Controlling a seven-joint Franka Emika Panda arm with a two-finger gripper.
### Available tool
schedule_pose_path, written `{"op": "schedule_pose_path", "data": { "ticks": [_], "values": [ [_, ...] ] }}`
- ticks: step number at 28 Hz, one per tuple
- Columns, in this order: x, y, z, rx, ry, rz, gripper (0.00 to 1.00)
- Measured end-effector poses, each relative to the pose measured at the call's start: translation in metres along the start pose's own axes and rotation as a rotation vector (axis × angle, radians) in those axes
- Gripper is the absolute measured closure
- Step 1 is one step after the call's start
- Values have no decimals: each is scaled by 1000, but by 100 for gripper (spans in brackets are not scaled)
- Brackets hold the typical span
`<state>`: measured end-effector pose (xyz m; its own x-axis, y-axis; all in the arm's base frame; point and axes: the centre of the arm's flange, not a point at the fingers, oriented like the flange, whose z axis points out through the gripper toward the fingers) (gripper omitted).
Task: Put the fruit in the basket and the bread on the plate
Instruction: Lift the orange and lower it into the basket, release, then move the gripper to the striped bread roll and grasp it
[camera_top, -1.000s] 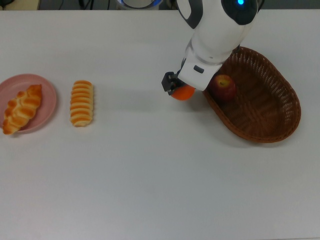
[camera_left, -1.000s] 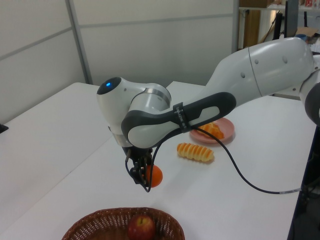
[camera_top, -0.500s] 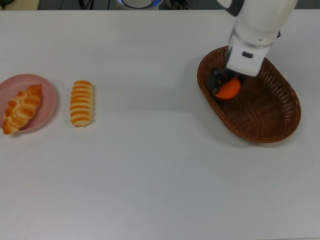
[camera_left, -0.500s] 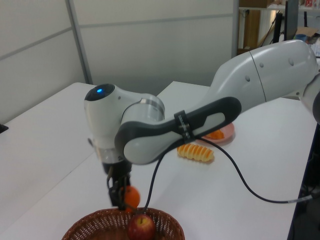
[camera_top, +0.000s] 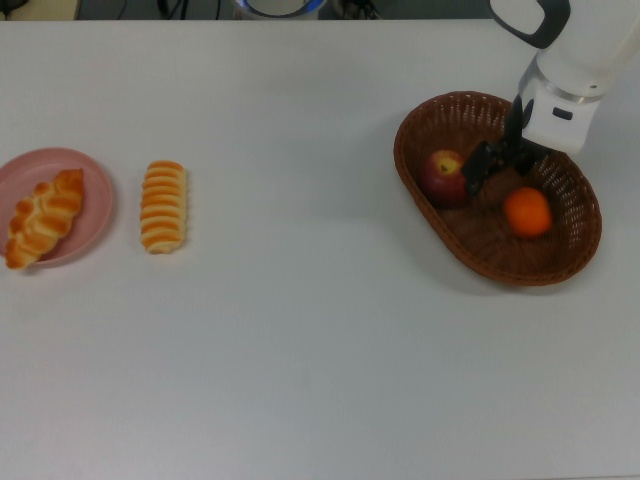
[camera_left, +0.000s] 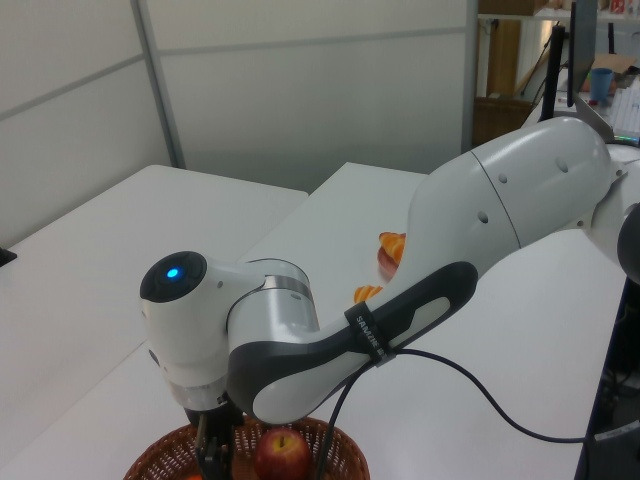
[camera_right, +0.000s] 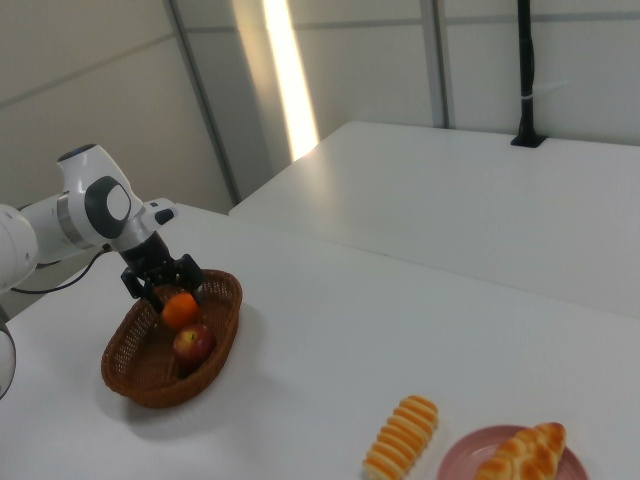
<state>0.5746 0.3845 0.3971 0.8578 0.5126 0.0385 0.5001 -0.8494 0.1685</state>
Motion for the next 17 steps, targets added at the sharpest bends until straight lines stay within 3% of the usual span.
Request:
{"op": "schedule_pose_path", "data": {
  "ticks": [5,10,17],
  "values": [
    [2,15,-5,-2,10,23,0],
    [0,60,-15,-7,7,93,0],
    [-37,177,-13,-37,-162,248,0]
  ]
}}
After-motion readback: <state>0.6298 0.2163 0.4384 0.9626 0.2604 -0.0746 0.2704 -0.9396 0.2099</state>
